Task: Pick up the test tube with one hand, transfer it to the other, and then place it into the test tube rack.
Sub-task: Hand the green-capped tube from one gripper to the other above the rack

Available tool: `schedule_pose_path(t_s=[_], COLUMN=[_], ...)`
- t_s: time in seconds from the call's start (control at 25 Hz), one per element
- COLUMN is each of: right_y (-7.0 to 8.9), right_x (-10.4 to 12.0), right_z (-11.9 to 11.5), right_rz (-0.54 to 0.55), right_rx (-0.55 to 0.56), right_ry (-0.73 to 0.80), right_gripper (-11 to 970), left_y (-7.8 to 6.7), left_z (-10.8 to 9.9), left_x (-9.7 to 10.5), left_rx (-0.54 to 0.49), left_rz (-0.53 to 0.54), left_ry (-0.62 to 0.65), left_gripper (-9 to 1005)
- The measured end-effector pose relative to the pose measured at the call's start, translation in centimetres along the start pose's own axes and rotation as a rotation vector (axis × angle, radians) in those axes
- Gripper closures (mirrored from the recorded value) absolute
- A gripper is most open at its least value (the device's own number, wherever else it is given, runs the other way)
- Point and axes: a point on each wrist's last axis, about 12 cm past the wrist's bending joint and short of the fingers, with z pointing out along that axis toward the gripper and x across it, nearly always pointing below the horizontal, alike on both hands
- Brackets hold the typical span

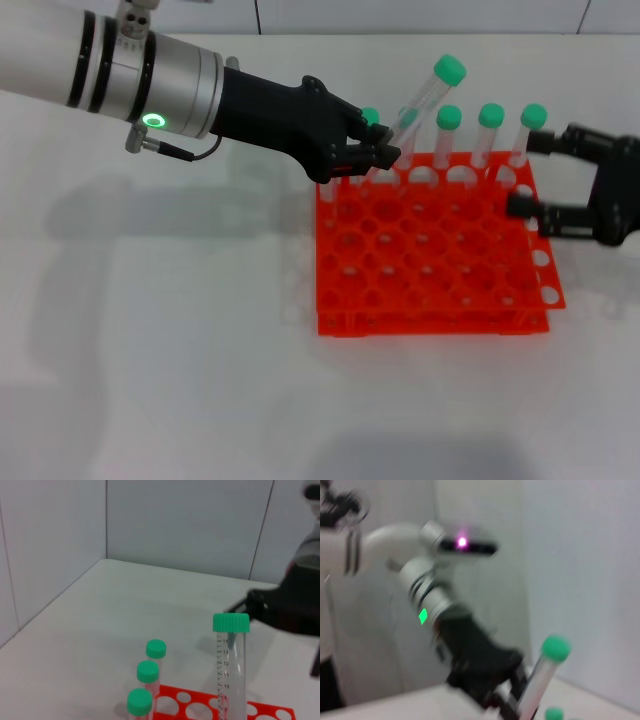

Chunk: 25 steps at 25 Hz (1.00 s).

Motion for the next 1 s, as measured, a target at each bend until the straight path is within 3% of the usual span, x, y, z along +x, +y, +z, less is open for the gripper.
schedule_pose_path(t_s=[0.4, 1.0], right_y=[0.3, 1.7], right_x=[0.2, 0.9], right_z=[2.3, 4.2], right_rz=[0.168, 0.160], right_rx=[0.040, 0.013], right_ry=[-0.191, -0.302], right_gripper=[103, 104], left_y=[-0.5, -1.1], left_z=[0.6, 0.7], left_x=[0.4, 1.1], left_rx=[0.017, 0.026], left_rz=[0.070, 0.118], left_ry=[-0.012, -0.039], left_gripper=[803, 801])
